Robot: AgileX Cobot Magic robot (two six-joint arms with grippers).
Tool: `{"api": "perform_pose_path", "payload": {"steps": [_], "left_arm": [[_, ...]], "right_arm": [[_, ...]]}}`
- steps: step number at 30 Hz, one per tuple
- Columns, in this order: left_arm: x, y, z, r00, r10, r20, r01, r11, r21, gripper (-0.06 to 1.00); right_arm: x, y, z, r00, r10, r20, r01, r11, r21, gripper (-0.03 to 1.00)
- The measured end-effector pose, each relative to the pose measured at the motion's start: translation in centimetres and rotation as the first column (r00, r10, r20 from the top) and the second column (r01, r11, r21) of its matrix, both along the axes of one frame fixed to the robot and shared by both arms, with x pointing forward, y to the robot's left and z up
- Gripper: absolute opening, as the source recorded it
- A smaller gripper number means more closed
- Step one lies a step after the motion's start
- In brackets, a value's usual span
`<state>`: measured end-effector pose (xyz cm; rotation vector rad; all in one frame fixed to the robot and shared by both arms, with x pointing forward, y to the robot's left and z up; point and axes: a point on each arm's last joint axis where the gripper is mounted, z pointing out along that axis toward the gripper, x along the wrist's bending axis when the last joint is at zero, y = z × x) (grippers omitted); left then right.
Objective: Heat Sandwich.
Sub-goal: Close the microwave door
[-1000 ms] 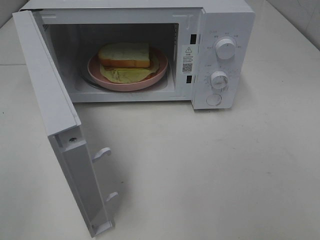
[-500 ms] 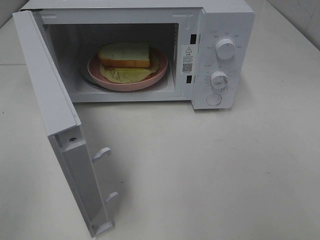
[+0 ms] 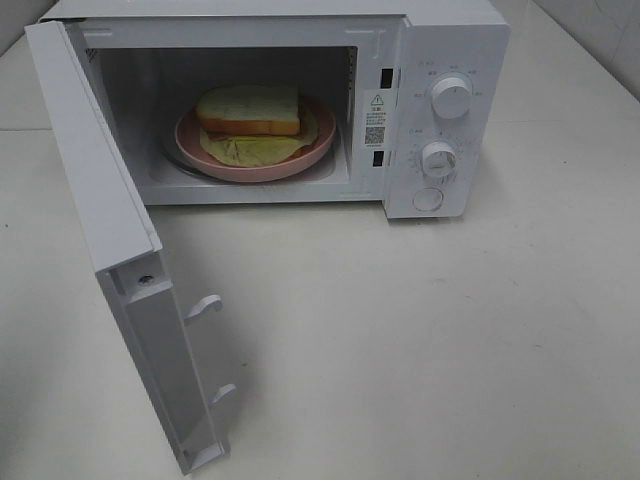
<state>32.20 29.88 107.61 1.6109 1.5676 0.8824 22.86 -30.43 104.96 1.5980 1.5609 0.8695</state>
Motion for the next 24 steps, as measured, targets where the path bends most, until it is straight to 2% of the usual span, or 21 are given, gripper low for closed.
{"api": "perform_pose_path", "payload": {"steps": [4, 8, 14, 18, 19, 22, 24], "left_arm": [[1.7, 0.0, -0.1, 1.0, 0.0, 0.001, 0.0, 1.0, 0.006, 0.0], [3.9, 0.1, 0.0, 0.998, -0.019, 0.055, 0.016, 0.999, 0.052, 0.0], [6.2, 0.2, -0.6, 0.997, -0.024, 0.072, 0.019, 0.997, 0.071, 0.0], [7.7, 0.3, -3.5, 0.994, -0.015, 0.105, 0.007, 0.997, 0.077, 0.0], [7.7, 0.3, -3.5, 0.994, -0.015, 0.105, 0.007, 0.997, 0.077, 0.0], [8.3, 0.4, -6.4, 0.99, -0.006, 0.142, -0.005, 0.997, 0.081, 0.0], [8.3, 0.4, -7.0, 0.988, -0.004, 0.153, -0.008, 0.997, 0.082, 0.0]], "right_arm": [[0.0, 0.0, 0.0, 1.0, 0.0, 0.0, 0.0, 1.0, 0.0, 0.77], [0.0, 0.0, 0.0, 1.0, 0.001, 0.0, -0.001, 1.0, -0.002, 0.76], [0.0, 0.0, 0.0, 1.0, 0.001, 0.0, -0.001, 1.0, -0.002, 0.76], [0.0, 0.0, 0.0, 1.0, 0.001, 0.0, -0.001, 1.0, -0.002, 0.76], [0.0, 0.0, 0.0, 1.0, 0.001, 0.0, -0.001, 1.0, -0.002, 0.76], [0.0, 0.0, 0.0, 1.0, 0.001, 0.0, -0.001, 1.0, -0.002, 0.76], [0.0, 0.0, 0.0, 1.0, 0.001, 0.0, -0.001, 1.0, -0.002, 0.76]]}}
